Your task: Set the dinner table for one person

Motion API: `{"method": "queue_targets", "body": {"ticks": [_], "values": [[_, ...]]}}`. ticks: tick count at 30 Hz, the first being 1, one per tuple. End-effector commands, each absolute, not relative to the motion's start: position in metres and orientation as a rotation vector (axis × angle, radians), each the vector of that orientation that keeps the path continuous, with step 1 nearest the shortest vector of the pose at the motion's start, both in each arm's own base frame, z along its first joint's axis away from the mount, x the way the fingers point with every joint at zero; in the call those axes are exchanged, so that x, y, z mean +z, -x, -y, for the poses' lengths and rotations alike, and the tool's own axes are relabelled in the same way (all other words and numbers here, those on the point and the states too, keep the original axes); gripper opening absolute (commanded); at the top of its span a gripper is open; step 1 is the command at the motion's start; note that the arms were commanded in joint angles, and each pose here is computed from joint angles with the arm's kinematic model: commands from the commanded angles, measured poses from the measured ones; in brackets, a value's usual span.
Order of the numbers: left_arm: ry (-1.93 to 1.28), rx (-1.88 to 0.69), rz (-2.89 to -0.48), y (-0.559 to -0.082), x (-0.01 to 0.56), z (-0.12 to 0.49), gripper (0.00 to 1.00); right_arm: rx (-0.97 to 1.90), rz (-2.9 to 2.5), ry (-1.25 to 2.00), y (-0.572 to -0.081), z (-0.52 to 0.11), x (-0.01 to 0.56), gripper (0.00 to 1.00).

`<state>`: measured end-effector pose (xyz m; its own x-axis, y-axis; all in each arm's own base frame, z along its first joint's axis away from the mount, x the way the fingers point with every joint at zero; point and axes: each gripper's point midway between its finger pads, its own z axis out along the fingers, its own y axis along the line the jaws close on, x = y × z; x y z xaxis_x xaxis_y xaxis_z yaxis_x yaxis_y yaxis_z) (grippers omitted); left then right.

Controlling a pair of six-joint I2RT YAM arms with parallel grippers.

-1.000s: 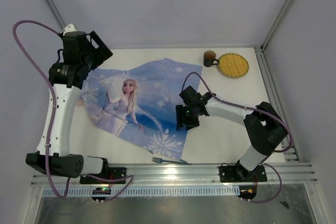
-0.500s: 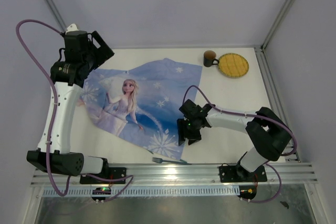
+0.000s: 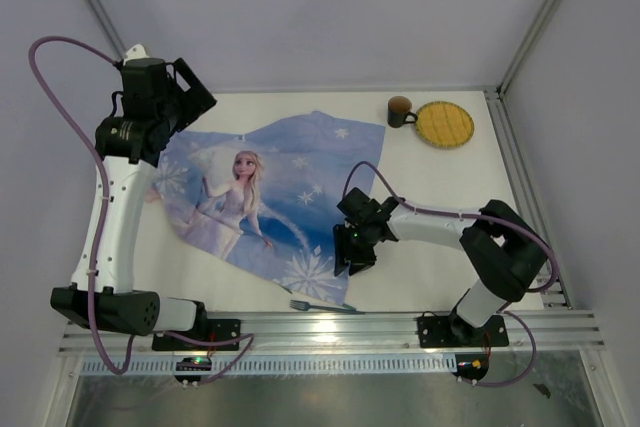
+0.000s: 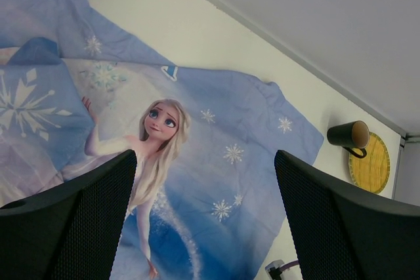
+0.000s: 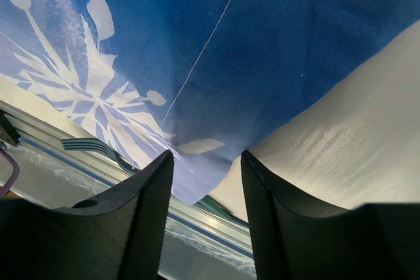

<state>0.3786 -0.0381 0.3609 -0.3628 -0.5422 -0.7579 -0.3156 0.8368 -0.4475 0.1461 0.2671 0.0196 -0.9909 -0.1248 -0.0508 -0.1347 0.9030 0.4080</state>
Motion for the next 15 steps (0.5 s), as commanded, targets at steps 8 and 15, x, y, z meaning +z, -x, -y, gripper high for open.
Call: {"method": "queue_targets", "body": {"ticks": [8,15], "values": [[0.623,-0.262,-1.921,-0.3728,0.3805,0.0328,0.88,0.694,-2.997,0.267,-0.1579,-0.2825,0.0174,0.03],[0.627,-0.274,-1.933,-0.3762,0.3741,0.0355,0.88,0.662,-2.995,0.262,-0.162,-0.2817,0.0154,0.03]]}}
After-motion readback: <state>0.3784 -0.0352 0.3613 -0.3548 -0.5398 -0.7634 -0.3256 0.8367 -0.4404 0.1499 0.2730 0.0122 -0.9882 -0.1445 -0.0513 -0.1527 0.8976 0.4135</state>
